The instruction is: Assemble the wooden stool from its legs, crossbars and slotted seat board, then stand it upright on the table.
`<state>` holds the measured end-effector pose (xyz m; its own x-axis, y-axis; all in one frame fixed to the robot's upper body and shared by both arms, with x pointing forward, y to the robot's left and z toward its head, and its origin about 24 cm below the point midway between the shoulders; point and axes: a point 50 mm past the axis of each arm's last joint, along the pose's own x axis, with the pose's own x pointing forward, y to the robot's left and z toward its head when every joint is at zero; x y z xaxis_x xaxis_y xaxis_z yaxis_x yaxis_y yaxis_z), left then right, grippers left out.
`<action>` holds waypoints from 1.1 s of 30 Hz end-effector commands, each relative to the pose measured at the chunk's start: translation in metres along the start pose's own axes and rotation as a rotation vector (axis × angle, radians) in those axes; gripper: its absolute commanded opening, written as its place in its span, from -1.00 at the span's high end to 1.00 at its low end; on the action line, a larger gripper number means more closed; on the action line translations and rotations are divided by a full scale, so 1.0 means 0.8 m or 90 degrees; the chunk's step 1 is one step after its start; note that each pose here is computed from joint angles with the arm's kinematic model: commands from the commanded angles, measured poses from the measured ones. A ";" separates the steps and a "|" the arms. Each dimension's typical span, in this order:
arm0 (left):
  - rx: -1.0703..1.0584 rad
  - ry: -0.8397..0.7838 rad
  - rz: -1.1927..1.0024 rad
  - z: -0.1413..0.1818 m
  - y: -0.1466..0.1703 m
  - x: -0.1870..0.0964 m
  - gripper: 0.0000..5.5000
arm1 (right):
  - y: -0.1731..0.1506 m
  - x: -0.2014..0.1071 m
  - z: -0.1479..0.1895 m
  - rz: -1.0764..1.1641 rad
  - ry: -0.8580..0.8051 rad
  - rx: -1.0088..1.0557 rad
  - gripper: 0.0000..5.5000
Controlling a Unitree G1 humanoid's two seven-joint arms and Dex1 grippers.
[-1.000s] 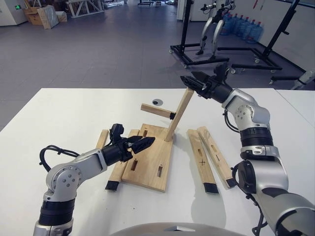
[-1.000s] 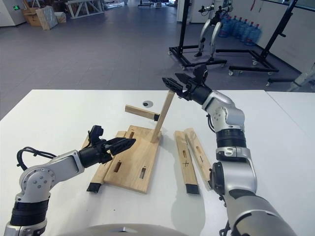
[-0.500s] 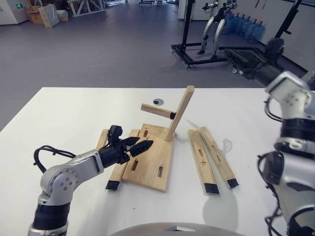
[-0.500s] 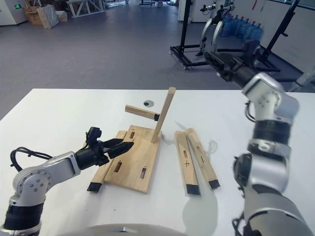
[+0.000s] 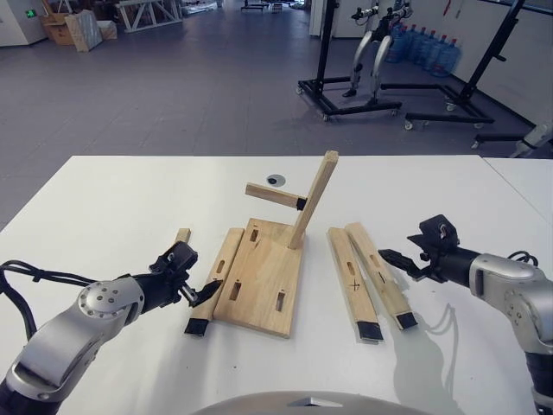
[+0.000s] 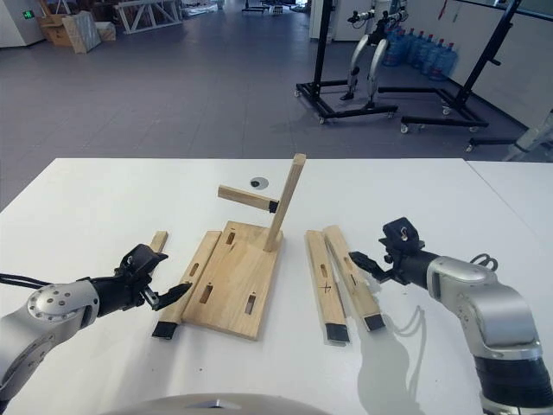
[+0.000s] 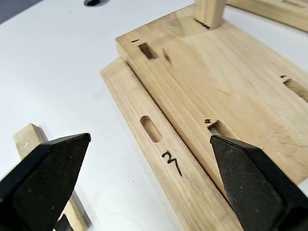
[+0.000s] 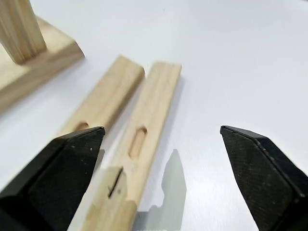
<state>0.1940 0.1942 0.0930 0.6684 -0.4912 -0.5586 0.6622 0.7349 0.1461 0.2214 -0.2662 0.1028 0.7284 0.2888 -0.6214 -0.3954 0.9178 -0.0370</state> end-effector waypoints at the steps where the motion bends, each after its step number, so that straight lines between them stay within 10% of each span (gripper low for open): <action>1: 0.007 -0.007 0.008 -0.003 -0.006 0.006 -0.66 | 0.009 0.001 -0.015 0.019 0.064 -0.016 -0.61; 14: 0.003 -0.003 0.029 -0.004 -0.010 0.022 -0.66 | 0.038 0.024 -0.056 0.033 0.151 -0.030 -0.61; 27: 0.025 0.026 0.055 -0.006 0.004 0.026 -0.66 | 0.041 0.030 -0.077 -0.002 0.187 -0.015 0.23; 33: 0.047 0.067 0.058 -0.023 -0.002 0.037 -0.66 | 0.033 0.034 -0.067 -0.016 0.162 -0.004 0.25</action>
<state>0.2066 0.1864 0.0644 0.6911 -0.3872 -0.6104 0.6249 0.7444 0.2354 0.2063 -0.2426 0.0549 0.6161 0.2339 -0.7521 -0.4240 0.9032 -0.0664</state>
